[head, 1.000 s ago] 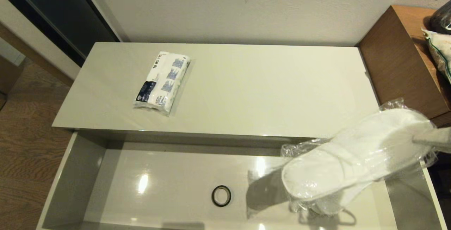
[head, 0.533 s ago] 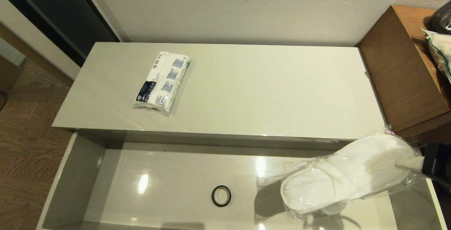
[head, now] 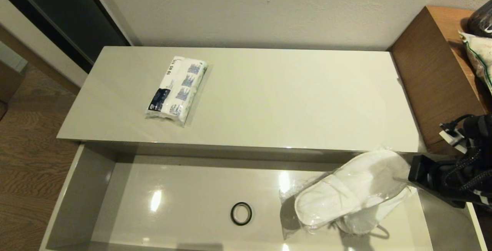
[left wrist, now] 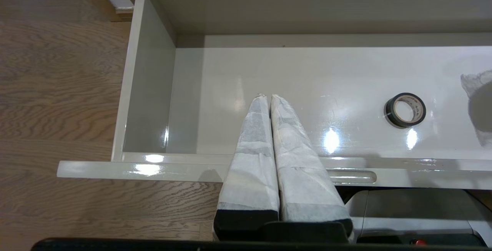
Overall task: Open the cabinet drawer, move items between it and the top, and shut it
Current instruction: Put the disposable slippers in the drawer
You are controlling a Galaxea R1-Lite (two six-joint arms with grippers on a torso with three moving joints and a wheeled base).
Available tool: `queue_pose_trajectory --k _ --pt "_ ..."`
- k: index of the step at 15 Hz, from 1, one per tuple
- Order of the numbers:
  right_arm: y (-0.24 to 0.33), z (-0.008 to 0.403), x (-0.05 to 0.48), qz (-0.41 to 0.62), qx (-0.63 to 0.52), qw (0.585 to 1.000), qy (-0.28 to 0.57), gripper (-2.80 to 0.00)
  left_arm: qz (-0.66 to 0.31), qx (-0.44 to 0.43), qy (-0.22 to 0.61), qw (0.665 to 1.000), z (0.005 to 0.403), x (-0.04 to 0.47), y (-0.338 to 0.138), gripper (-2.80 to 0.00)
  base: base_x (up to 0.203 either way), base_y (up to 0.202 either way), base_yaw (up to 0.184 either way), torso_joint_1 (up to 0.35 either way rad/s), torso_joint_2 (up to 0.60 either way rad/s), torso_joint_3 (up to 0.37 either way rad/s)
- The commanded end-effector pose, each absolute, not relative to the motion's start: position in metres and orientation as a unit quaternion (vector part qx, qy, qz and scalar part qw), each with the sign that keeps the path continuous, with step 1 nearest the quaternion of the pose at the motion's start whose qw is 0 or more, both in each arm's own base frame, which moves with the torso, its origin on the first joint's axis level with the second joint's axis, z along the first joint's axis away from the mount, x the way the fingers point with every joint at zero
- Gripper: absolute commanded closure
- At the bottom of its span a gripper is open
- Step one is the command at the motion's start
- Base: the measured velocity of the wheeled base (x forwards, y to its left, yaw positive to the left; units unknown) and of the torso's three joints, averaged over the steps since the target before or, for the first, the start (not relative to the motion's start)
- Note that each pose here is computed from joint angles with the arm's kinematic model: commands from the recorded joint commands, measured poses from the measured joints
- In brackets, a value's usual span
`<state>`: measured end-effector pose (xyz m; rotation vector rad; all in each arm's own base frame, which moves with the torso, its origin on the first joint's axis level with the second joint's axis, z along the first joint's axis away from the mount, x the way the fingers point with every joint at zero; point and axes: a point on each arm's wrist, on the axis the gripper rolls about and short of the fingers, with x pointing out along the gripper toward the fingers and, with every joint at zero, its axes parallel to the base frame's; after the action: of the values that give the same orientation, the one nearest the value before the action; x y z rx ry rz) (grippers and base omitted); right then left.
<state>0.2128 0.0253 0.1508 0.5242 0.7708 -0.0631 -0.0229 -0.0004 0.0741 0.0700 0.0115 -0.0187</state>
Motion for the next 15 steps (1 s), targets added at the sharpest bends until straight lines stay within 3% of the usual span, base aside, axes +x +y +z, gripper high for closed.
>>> queue_pose_trajectory --k 1,15 --pt "0.027 0.135 0.228 -0.037 0.250 0.885 0.391 0.00 -0.009 0.035 0.007 0.999 0.074 -0.023 0.000 0.00 0.000 0.000 0.000 0.000 0.00 0.000" --pt "0.020 0.089 0.240 -0.067 0.247 0.861 0.440 0.00 -0.009 0.035 0.006 0.999 0.074 -0.023 0.000 0.00 0.000 0.000 0.000 0.000 0.00 0.000"
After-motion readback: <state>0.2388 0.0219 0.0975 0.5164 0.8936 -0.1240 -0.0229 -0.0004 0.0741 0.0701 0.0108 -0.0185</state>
